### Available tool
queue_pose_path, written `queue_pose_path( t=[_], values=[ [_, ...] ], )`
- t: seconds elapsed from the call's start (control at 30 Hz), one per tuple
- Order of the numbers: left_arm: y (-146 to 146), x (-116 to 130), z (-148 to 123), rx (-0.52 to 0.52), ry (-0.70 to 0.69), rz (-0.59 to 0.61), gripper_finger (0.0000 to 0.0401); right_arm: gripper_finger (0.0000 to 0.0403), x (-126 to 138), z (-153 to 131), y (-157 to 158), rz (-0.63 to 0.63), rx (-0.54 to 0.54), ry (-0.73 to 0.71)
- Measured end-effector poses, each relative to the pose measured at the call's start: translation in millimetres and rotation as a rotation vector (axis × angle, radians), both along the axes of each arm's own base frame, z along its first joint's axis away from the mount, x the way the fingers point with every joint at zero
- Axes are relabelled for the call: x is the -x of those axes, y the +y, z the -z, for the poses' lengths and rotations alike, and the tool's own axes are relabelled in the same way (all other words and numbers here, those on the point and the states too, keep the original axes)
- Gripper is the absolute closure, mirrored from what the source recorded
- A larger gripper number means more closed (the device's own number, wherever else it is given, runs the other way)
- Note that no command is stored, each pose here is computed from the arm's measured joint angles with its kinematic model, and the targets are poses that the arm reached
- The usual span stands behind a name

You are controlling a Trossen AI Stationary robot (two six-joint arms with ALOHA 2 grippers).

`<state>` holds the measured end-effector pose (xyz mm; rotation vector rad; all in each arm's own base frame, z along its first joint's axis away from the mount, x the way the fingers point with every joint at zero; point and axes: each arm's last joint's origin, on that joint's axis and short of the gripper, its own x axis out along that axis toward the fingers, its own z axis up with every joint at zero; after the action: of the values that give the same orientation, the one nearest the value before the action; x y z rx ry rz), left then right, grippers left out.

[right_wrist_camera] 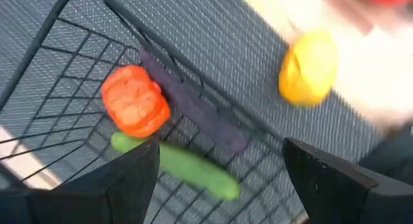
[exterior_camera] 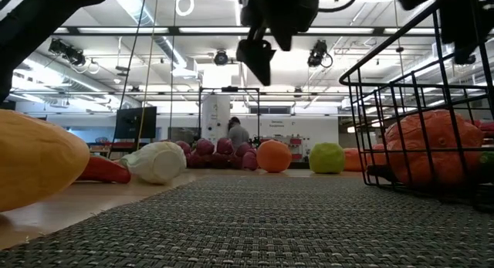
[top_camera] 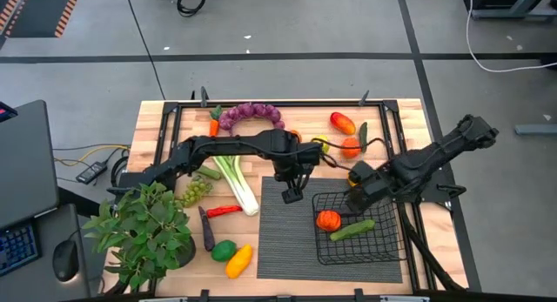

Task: Build produce basket
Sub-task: Adjust the wire basket

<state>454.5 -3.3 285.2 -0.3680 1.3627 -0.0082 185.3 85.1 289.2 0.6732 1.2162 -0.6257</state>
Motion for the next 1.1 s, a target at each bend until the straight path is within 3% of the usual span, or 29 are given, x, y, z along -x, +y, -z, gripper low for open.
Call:
queue_pose_path(
  t=[0.2, 0.4, 0.9, 1.1],
  values=[
    [0.2, 8.4, 1.6, -0.008, 0.078, 0.047, 0.0005, 0.0074, -34.6, 16.7, -8.0, -0.093, 0.055, -0.018],
    [3.2, 13.7, 2.3, -0.057, 0.129, 0.065, 0.0005, 0.0074, -54.6, 32.9, -15.0, -0.096, 0.077, 0.017],
    [19.6, 15.2, 2.5, -0.082, 0.138, 0.062, 0.0005, 0.0074, -63.1, 38.3, -31.2, 0.005, 0.098, 0.029],
    [20.7, 15.2, 2.4, -0.085, 0.133, 0.077, 0.0005, 0.0074, -57.1, 27.5, -33.6, 0.006, 0.011, -0.004]
  ],
)
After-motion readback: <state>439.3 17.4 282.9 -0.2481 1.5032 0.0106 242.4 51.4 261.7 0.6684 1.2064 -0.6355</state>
